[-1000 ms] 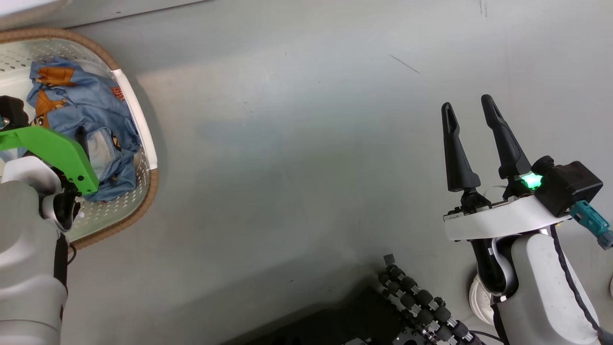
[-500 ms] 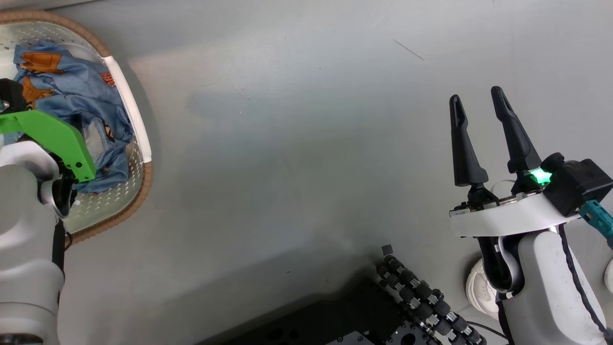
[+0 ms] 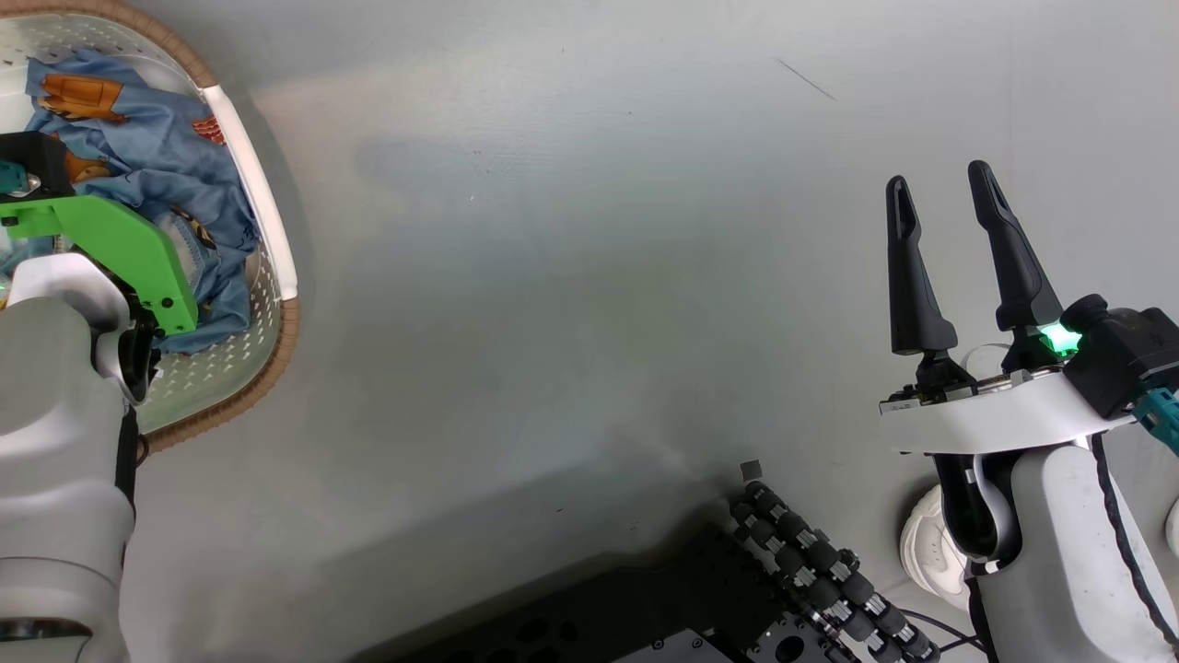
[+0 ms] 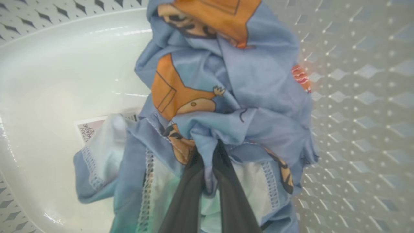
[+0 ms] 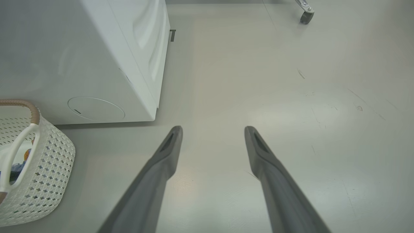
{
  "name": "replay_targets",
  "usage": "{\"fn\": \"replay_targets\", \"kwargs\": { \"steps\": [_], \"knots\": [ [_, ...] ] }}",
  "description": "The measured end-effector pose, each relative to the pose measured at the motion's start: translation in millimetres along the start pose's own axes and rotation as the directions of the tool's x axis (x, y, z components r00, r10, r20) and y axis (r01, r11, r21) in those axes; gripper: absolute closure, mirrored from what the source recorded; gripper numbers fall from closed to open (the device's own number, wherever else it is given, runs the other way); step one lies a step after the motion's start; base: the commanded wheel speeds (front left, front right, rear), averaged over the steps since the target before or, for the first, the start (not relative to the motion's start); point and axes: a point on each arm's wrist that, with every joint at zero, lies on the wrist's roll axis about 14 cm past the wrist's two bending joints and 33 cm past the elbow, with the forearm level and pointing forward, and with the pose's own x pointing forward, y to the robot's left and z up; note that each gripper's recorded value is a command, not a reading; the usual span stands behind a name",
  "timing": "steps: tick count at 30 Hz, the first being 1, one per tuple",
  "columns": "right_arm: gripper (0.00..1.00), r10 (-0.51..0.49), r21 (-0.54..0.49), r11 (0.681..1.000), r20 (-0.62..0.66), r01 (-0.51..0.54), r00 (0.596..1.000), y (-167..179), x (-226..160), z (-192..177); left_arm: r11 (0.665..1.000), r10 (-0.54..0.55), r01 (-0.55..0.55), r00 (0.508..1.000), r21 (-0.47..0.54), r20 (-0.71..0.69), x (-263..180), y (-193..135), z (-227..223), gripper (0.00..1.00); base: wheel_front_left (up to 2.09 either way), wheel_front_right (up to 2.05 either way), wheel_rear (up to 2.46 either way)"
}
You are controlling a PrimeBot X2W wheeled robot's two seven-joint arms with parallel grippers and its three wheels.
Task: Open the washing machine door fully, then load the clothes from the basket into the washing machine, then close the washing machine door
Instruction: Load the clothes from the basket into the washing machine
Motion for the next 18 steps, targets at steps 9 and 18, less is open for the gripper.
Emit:
{"fn": "replay_targets", "kwargs": {
  "steps": [9,18],
  "knots": [
    [0.00,0.008,-0.001,1.000,0.018,-0.008,1.000,1.8,4.2,5.5,0.999,0.015,-0.013,0.999,-0.043,0.047,-2.0,5.4,4.2,1.00,0.00,0.00,0.00],
    [0.00,0.016,0.005,1.000,0.073,-0.016,0.997,3.6,5.5,25.4,0.993,-0.012,0.030,0.987,-0.115,0.159,-20.8,-10.6,25.9,1.00,0.00,0.00,0.00]
  ]
}}
